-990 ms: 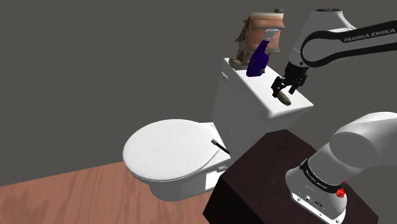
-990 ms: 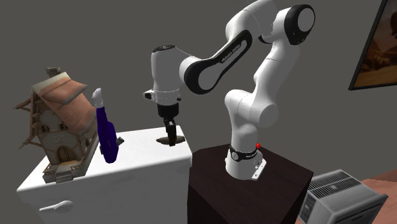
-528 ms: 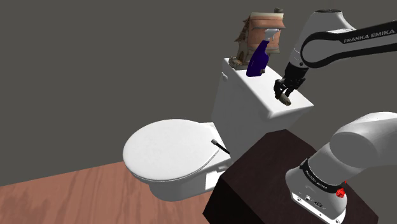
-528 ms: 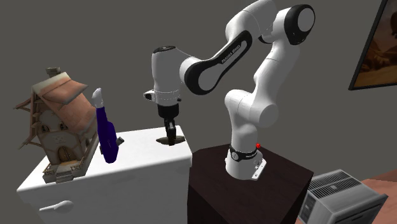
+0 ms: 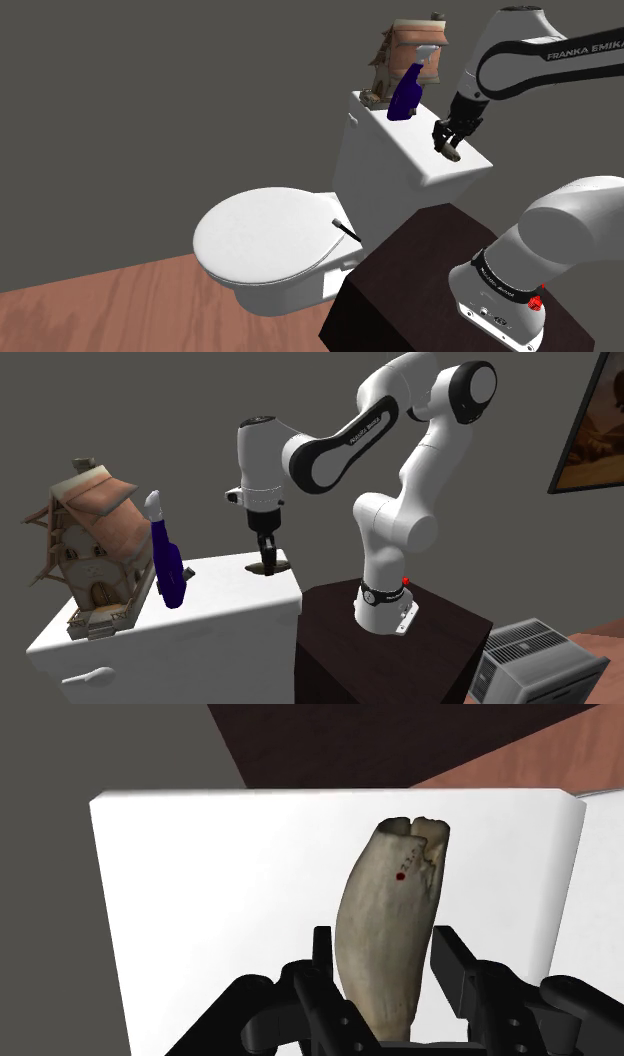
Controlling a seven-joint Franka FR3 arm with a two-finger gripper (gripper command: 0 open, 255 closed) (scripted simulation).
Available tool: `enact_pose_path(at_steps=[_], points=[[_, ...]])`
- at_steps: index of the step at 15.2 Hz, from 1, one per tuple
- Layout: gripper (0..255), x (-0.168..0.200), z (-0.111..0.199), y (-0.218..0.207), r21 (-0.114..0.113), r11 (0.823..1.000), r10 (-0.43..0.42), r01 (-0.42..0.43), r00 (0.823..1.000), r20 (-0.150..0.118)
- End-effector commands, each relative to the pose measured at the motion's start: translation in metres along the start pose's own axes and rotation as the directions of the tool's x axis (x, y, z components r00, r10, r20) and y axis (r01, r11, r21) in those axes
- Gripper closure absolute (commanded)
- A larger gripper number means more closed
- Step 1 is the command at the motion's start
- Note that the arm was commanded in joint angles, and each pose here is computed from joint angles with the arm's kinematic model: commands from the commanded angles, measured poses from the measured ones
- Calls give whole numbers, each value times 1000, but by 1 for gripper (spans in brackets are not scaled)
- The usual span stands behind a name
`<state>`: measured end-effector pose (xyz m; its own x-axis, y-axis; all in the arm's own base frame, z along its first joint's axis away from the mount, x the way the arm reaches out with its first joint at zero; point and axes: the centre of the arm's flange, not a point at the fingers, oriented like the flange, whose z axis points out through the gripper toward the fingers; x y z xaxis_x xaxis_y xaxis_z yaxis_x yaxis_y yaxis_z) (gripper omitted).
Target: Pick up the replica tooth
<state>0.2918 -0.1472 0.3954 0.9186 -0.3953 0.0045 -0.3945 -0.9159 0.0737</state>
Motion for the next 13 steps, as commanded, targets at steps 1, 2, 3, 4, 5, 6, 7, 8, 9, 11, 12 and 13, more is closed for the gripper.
enact_pose_path(at_steps=[1, 2, 3, 4, 5, 6, 7, 8, 9, 11, 12, 13], points=[[255, 0, -10, 1, 0, 1000, 0, 0, 1000, 0], [255, 0, -16, 1, 0, 1000, 0, 0, 1000, 0], [255, 0, -21, 1, 0, 1000, 0, 0, 1000, 0], [255, 0, -26, 2, 0, 1000, 0, 0, 1000, 0], [255, 0, -31, 2, 0, 1000, 0, 0, 1000, 0], [255, 0, -37, 3, 0, 1000, 0, 0, 1000, 0], [255, 0, -42, 3, 0, 1000, 0, 0, 1000, 0], [255, 0, -47, 3, 0, 1000, 0, 0, 1000, 0], [255, 0, -52, 4, 0, 1000, 0, 0, 1000, 0], [255, 0, -63, 5, 0, 1000, 0, 0, 1000, 0], [255, 0, -64, 5, 0, 1000, 0, 0, 1000, 0], [255, 0, -64, 5, 0, 1000, 0, 0, 1000, 0]])
